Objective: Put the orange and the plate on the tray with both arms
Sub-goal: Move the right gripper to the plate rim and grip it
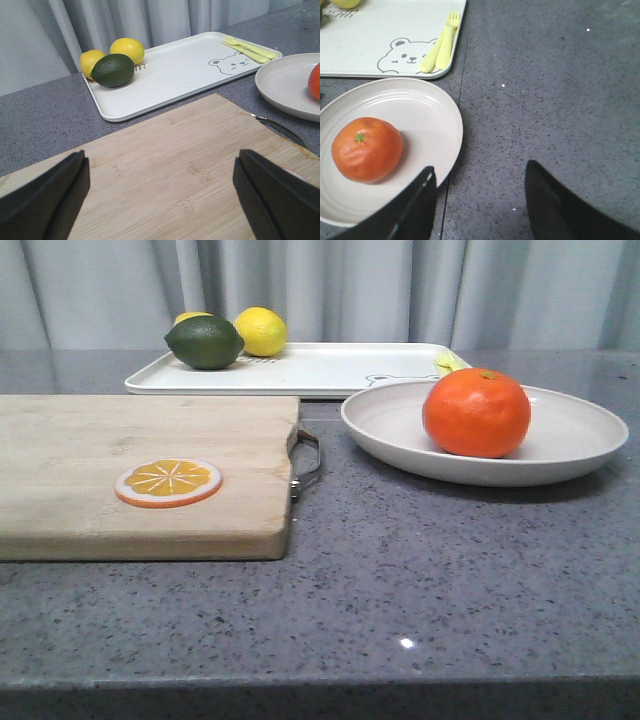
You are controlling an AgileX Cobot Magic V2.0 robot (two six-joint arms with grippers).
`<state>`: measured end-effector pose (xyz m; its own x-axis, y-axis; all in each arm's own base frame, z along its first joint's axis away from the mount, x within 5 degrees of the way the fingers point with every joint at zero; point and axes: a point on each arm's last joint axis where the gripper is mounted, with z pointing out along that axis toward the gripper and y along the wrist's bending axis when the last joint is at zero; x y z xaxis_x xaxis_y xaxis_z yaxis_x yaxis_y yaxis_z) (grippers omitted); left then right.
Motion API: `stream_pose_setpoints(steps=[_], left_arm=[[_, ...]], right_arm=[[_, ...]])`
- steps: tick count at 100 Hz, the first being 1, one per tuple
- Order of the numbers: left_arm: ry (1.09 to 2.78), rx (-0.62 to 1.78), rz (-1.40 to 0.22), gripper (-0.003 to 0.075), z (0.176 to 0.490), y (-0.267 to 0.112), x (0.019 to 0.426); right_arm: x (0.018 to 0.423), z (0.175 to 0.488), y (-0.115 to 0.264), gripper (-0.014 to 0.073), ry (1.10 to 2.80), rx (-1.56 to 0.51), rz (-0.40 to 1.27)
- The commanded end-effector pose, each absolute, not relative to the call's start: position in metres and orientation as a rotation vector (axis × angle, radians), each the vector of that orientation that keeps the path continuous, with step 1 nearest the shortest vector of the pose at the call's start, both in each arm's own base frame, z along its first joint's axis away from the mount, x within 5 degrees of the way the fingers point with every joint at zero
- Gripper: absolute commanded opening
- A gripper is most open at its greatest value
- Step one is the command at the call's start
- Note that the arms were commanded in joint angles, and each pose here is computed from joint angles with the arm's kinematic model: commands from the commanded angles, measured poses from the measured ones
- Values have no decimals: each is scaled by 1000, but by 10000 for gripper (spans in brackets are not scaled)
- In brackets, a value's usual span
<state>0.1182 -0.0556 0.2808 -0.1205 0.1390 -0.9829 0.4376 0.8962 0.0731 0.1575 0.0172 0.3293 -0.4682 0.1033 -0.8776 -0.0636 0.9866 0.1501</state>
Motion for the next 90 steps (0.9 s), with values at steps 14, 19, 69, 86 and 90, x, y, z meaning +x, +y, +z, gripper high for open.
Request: stream_pose_setpoints(steps=[14,19,69,86,90], left_arm=[[1652,391,-253,564,292,-53,121],[1652,391,-253,564,292,-53,121],[1652,391,-253,564,292,-53,121],[1652,391,-253,564,292,-53,121],[1652,391,-253,564,292,-53,121]], right_arm=[[210,329,22,414,2046,116,269],[222,324,24,414,2079,134,283],[265,295,34,414,2203,209,354],[271,286,44,414,2229,182,370],[273,283,44,414,2236,184,370]])
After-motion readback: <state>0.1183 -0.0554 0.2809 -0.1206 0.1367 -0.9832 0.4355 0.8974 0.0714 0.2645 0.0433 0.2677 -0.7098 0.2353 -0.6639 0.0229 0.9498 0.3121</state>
